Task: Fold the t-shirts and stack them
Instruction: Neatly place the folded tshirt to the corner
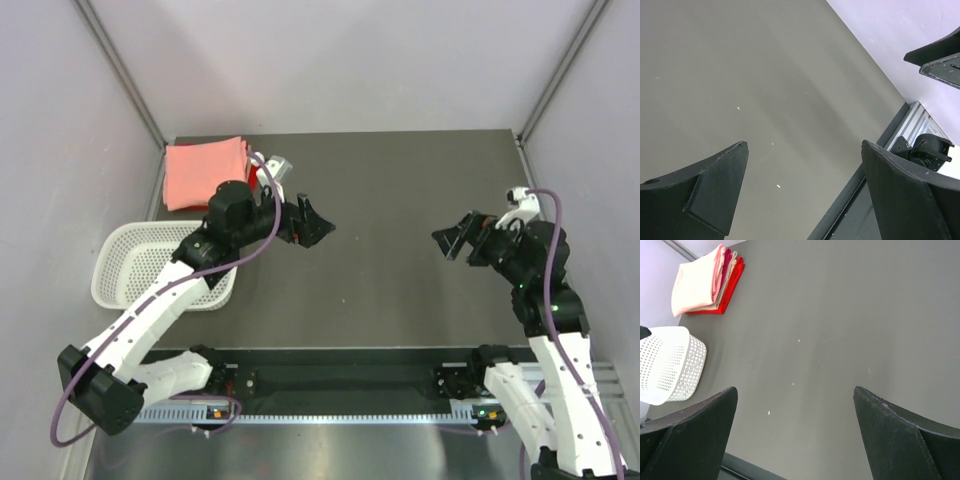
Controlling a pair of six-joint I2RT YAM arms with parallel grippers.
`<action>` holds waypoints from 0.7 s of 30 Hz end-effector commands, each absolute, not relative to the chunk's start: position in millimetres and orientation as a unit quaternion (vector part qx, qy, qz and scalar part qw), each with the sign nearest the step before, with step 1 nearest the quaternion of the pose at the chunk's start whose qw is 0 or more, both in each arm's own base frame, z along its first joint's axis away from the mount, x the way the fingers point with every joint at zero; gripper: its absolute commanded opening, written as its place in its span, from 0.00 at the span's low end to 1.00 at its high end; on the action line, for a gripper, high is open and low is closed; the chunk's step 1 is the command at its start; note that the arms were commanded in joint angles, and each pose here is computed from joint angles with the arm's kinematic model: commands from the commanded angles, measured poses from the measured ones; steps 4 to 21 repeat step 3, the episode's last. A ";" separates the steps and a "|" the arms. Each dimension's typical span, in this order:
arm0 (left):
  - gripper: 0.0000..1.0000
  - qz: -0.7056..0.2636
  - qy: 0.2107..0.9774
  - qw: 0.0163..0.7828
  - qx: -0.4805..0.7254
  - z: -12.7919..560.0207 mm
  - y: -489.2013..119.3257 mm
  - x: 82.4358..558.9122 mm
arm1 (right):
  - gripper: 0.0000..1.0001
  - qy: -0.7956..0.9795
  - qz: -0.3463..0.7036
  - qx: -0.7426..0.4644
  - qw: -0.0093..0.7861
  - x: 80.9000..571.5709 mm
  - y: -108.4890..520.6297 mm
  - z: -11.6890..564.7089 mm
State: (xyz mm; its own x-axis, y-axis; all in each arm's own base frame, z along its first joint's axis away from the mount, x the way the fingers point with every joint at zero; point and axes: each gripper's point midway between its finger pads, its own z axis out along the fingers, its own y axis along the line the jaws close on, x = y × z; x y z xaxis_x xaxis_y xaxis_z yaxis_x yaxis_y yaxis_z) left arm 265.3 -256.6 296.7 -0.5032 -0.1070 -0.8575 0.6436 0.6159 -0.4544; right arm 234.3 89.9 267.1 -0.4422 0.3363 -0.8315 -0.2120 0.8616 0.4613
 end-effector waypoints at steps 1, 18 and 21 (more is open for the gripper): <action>0.99 -0.420 0.736 0.498 0.182 321.9 -257.5 262.2 | 1.00 0.795 0.263 0.036 0.545 232.2 89.5 280.0; 0.99 -0.419 0.735 0.501 0.181 323.0 -256.6 262.1 | 1.00 0.793 0.264 0.036 0.547 232.0 89.9 281.1; 0.99 -0.419 0.735 0.501 0.181 323.0 -256.6 262.1 | 1.00 0.793 0.264 0.036 0.547 232.0 89.9 281.1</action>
